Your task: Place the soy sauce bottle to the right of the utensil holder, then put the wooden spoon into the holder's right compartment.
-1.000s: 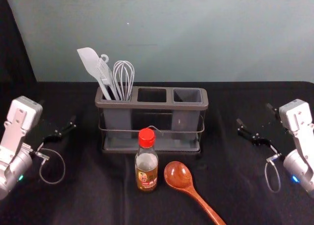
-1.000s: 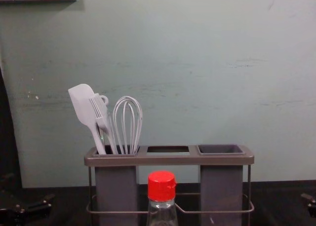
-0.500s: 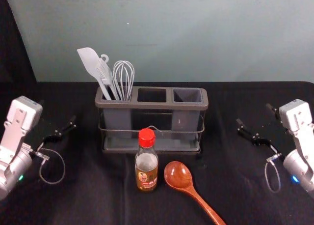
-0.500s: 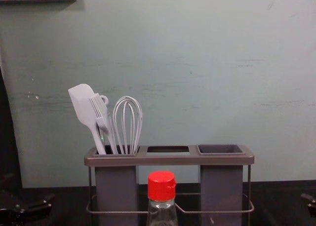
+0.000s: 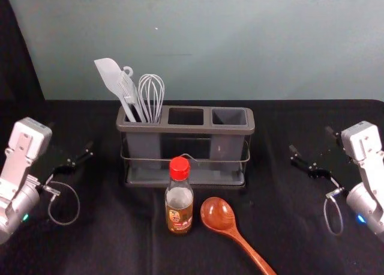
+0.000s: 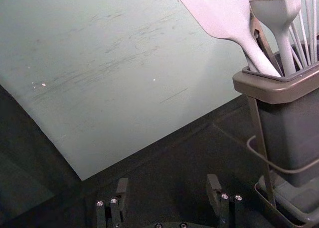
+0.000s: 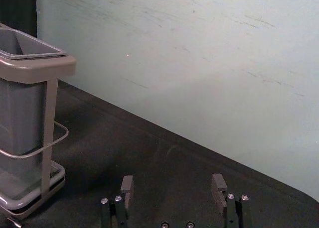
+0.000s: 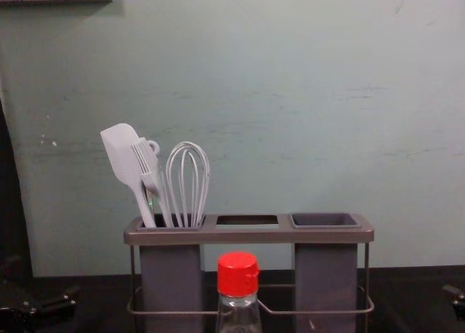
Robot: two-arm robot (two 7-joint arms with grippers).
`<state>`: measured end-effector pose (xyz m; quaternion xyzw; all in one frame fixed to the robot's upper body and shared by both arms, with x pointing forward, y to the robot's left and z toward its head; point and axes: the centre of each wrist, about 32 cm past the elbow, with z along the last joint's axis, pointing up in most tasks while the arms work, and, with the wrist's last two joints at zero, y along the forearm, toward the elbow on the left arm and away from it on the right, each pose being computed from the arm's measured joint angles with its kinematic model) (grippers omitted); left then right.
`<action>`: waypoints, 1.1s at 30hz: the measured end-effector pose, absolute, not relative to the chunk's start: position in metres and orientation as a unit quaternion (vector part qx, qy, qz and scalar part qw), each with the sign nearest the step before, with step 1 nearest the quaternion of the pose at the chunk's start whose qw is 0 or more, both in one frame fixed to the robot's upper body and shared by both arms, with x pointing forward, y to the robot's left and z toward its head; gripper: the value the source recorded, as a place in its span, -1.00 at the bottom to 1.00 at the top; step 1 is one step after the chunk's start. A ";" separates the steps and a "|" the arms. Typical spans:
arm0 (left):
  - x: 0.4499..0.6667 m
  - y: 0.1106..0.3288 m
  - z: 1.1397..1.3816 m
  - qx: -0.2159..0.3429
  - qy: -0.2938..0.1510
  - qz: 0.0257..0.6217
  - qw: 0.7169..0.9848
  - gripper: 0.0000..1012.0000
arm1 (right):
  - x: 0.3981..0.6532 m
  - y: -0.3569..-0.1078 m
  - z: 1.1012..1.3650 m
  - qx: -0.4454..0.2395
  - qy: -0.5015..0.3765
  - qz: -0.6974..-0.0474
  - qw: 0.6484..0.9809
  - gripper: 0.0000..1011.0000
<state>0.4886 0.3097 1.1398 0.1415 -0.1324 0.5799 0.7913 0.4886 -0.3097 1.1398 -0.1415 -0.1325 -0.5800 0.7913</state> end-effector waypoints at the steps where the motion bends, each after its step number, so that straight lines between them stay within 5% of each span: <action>1: 0.489 0.310 1.140 0.141 -0.132 0.580 0.791 1.00 | 0.489 -0.310 1.140 -0.141 -0.132 -0.580 0.791 0.99; 33: 0.489 0.310 1.140 0.141 -0.132 0.580 0.791 1.00 | 0.481 -0.313 1.143 -0.120 -0.153 -0.578 0.793 0.99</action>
